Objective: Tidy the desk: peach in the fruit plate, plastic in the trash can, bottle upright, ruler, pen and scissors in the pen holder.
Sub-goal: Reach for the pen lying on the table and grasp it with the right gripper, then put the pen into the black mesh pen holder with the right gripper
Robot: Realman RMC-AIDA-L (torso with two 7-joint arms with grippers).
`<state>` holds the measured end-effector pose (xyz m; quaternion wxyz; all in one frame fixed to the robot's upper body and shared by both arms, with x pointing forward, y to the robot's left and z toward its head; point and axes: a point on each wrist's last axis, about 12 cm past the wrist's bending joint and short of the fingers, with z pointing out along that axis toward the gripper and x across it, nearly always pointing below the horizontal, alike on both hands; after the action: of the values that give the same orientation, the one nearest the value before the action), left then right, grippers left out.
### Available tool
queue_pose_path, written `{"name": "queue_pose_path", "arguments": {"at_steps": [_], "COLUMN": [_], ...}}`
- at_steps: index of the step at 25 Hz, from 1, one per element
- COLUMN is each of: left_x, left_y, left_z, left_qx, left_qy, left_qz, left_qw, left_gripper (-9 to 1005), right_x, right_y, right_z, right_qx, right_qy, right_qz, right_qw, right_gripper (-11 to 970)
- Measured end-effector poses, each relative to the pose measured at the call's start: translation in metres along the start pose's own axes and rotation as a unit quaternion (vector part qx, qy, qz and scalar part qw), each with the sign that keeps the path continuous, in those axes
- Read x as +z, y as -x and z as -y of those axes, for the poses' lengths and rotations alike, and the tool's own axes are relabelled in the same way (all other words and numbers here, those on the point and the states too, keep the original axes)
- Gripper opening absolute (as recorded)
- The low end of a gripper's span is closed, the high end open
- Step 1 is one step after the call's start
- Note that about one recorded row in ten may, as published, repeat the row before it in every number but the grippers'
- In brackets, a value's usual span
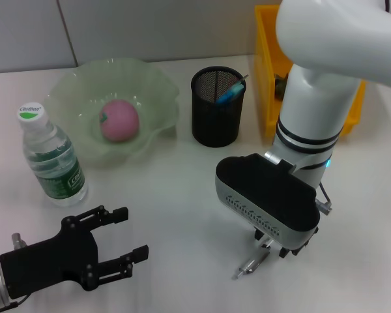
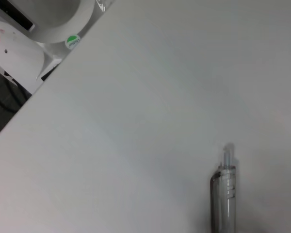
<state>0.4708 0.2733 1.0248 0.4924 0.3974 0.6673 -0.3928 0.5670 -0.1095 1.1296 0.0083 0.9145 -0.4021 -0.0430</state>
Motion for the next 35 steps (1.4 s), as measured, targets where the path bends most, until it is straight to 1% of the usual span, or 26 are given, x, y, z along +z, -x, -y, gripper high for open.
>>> {"name": "queue_pose_path", "arguments": {"at_steps": [11,26,31,35], "left_x": [0.001,0.0,-0.001,-0.003], "left_y": [0.003,0.005,0.006,0.006], "left_z": [-0.003,-0.003,-0.004,-0.003], "left_qx": [0.001,0.003,0.002,0.001], "left_qy": [0.002,-0.001,-0.001,0.004], "left_qz": [0.004,0.007,0.008,0.014], "left_qw": [1.0,1.0,1.0,1.0], "left_gripper": [785,785,785,785], "right_x": [0.003,0.008,0.011,0.01], "right_y": [-0.002,-0.002,-0.003,-0.003], "right_z": [0.0,0.0,0.0,0.001], "right_qx": [0.004,0.004,0.005,0.006], "right_qy": [-0.004,-0.007,-0.016,-0.02], "right_qz": [0.001,-0.002,-0.002,0.0], "right_qw": [1.0,1.0,1.0,1.0], "right_gripper": [390,390,242,202]}}
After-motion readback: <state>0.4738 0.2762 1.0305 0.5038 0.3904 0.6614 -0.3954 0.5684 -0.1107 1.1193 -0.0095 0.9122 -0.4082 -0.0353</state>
